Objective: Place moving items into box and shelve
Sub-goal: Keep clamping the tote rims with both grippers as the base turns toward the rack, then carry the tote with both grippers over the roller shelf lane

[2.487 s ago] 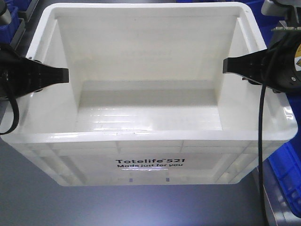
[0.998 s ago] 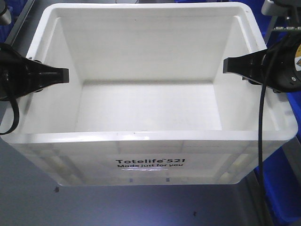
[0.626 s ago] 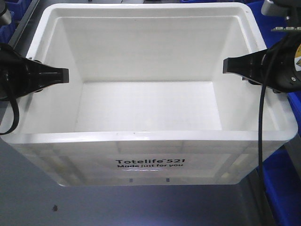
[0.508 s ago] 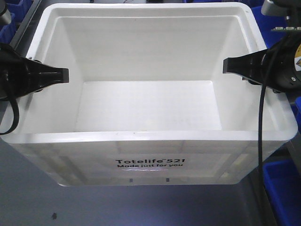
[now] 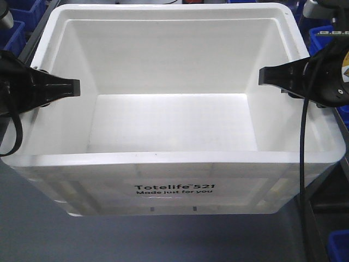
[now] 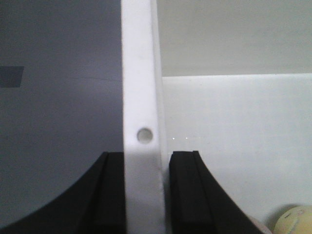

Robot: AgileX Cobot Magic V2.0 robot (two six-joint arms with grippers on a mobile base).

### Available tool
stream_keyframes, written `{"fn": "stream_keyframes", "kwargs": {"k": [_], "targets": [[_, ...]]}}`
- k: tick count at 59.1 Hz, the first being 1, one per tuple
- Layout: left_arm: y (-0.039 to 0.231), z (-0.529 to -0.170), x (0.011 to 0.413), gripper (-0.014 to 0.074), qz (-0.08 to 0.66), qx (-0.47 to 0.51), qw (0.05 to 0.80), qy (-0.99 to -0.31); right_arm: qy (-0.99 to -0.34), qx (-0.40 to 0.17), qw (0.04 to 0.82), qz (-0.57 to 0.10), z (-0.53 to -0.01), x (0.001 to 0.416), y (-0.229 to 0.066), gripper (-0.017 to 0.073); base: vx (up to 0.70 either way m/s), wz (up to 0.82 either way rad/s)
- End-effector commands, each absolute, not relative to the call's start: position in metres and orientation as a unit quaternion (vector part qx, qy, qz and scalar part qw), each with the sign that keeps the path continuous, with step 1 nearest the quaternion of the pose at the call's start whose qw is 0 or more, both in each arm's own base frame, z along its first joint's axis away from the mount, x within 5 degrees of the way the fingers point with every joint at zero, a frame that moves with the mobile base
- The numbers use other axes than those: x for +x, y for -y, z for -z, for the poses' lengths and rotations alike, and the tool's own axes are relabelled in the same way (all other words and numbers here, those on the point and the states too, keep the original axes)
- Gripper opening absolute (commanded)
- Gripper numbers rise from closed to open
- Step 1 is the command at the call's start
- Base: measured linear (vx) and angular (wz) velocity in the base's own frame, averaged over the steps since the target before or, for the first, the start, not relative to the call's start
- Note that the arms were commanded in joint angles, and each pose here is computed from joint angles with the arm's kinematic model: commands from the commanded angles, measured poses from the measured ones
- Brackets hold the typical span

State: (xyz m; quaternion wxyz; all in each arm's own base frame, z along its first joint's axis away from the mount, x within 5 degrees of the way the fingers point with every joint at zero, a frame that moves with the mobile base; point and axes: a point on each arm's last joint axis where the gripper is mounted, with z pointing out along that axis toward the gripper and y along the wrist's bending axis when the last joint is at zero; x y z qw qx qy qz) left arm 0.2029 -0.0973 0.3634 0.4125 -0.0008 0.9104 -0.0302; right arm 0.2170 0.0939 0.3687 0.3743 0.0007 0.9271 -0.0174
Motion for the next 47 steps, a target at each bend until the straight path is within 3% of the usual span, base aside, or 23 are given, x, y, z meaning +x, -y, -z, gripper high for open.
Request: {"fn": "stream_keyframes", "kwargs": {"k": [1, 47], "targets": [[0.0969, -0.3948, 0.2012, 0.0109, 0.057, 0.021, 0.498, -0.865, -0.894, -0.013, 0.447, 0.015, -0.3946, 0.2172, -0.0892, -0.0011, 0.27, 0.16], [0.0969, -0.3948, 0.2012, 0.0109, 0.057, 0.021, 0.498, -0.865, -0.894, -0.013, 0.447, 0.015, -0.3946, 0.2172, -0.0892, -0.0011, 0.22, 0.39]]}}
